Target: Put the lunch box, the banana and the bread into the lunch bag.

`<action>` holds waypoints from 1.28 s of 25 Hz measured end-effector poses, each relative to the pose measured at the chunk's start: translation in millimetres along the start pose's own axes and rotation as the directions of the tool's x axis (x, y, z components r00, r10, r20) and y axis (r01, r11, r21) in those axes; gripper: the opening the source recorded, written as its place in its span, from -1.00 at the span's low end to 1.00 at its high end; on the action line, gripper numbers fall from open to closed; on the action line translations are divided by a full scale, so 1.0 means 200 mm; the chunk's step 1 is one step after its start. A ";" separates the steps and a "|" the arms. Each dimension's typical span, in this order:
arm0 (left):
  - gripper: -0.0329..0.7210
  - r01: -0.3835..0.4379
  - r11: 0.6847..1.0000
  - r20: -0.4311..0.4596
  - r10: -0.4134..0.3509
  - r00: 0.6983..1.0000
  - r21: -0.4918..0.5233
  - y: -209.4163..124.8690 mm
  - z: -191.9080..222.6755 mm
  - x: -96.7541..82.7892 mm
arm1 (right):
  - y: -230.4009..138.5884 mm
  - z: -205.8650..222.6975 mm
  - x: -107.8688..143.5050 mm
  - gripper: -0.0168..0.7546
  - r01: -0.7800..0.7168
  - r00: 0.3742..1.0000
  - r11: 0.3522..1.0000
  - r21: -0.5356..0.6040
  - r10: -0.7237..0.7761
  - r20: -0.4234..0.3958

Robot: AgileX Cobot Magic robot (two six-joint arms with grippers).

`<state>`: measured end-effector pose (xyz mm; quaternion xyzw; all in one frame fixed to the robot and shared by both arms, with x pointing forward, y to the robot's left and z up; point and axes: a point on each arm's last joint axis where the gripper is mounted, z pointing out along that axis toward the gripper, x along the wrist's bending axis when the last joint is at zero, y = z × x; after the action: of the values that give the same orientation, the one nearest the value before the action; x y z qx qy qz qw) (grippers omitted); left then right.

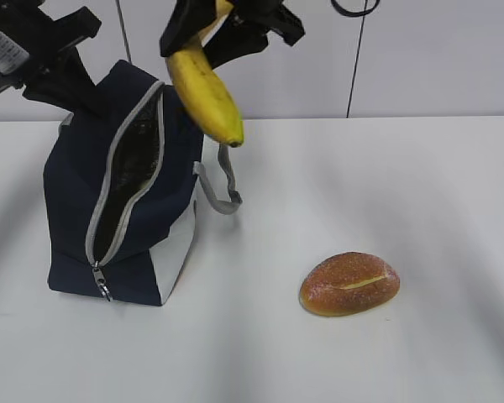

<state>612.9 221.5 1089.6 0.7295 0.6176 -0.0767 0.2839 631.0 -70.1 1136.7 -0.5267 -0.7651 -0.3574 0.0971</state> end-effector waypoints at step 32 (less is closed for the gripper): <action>-0.92 0.007 1.000 0.005 -0.007 1.000 0.004 0.00 -0.01 0.01 | -0.05 0.61 -0.14 -0.10 -0.200 0.977 0.973 0.116 0.206 -0.045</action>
<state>612.6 223.3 1089.7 0.7275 0.6193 -0.0810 0.2838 661.2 -13.6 1030.0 -0.5855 -0.7229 -0.3174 0.1842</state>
